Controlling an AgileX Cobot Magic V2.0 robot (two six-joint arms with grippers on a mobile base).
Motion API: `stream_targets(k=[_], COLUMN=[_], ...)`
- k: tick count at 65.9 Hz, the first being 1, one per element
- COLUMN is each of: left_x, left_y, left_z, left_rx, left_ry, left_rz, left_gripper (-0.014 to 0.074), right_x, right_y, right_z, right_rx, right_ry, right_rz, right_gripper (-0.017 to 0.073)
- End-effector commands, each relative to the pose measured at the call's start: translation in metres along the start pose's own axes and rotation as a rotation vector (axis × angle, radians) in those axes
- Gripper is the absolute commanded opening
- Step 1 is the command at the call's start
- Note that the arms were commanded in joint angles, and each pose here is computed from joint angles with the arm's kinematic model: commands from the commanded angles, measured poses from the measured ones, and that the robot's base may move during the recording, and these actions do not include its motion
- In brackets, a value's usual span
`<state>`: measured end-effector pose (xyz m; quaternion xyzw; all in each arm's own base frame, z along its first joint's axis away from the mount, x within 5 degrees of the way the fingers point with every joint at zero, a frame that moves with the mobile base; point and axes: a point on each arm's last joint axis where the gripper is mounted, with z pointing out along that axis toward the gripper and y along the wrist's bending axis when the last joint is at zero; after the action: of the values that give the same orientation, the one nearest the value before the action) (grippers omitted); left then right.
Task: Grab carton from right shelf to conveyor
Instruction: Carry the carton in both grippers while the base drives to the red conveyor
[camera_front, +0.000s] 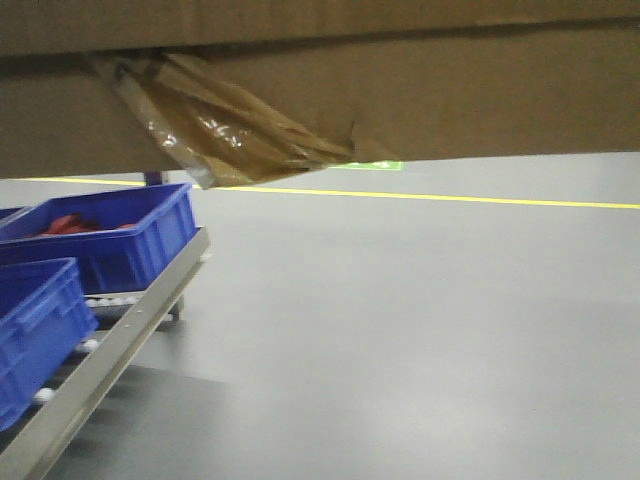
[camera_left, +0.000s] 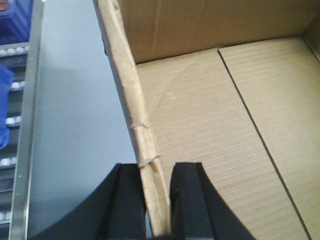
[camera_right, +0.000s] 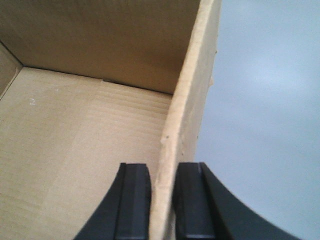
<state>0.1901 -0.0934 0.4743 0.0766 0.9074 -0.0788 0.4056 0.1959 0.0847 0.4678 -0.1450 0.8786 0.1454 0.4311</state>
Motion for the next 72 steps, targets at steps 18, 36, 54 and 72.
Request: stream_targets(k=[18, 36, 54, 72], left_x=[0.0003, 0.0003, 0.0003, 0.0003], left_y=[0.0014, 0.0014, 0.0014, 0.0014], left_z=[-0.0057, -0.0057, -0.0057, -0.0057], left_rx=[-0.004, -0.004, -0.004, -0.004], left_ry=[-0.016, -0.016, -0.016, -0.016], left_rz=[0.015, 0.015, 0.015, 0.015], left_gripper=[-0.0010, -0.0010, -0.0010, -0.0010], right_x=[-0.0057, -0.0057, -0.0057, -0.0058], right_y=[-0.0020, -0.0020, -0.0020, -0.0019], right_z=[-0.0052, -0.0052, -0.0052, -0.0059], right_rx=[0.022, 0.022, 0.022, 0.022], right_ry=[-0.073, -0.073, -0.073, -0.077], right_rz=[-0.025, -0.025, -0.025, -0.025], right_gripper=[-0.0069, -0.0069, -0.0069, -0.0069])
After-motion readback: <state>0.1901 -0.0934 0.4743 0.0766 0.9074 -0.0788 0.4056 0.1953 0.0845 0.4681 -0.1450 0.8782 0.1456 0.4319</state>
